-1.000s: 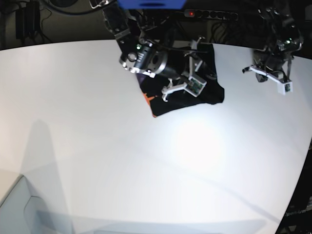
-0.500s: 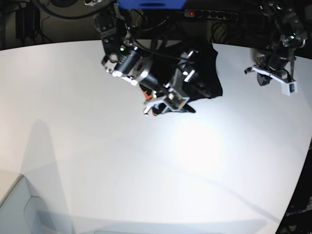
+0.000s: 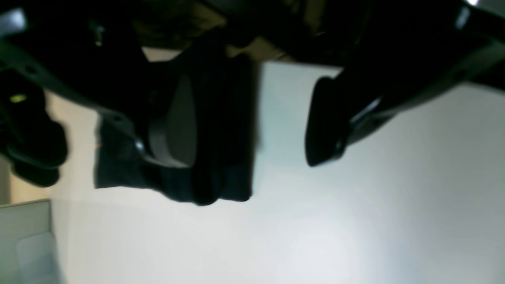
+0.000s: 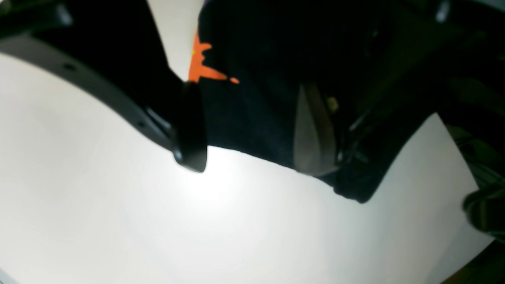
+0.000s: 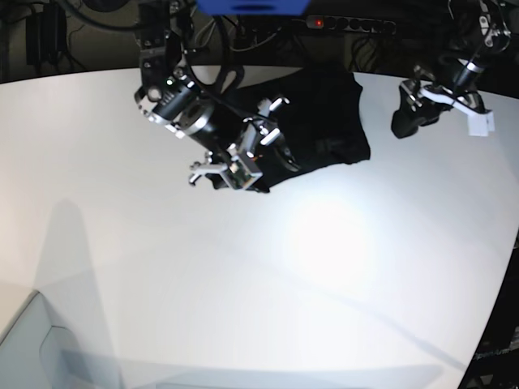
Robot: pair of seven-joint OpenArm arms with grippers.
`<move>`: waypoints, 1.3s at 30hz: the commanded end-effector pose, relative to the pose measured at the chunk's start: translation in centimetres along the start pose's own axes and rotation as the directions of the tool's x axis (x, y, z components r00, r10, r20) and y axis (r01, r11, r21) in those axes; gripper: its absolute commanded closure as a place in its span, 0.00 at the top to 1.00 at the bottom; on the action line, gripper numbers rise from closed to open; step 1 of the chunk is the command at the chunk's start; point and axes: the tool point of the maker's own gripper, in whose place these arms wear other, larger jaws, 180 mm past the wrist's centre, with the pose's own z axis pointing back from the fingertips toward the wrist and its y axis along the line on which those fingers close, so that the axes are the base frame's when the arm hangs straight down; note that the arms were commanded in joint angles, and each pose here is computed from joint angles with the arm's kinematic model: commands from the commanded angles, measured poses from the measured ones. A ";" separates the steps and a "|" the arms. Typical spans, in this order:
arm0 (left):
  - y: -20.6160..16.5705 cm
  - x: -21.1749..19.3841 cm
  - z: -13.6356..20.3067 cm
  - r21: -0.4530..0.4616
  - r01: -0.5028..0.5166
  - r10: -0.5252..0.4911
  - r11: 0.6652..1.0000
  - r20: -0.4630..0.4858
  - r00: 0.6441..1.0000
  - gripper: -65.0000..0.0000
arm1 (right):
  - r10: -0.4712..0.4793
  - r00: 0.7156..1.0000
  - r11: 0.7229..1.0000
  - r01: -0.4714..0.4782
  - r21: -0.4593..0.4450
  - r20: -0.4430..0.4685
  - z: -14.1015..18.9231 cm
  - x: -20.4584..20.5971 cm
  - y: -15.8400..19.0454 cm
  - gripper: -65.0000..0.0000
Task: Layout the t-shirt on the table in an organized manner, then fold the t-shirt properly
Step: 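Press and tuck the folded bundle with both grippers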
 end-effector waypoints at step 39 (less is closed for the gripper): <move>-1.4 -5.5 -5.7 -0.034 -0.055 0.045 0.998 -0.233 0.971 0.65 | 0.022 0.999 1.000 -0.022 0.003 0.037 0.7 0.7 -0.5 0.56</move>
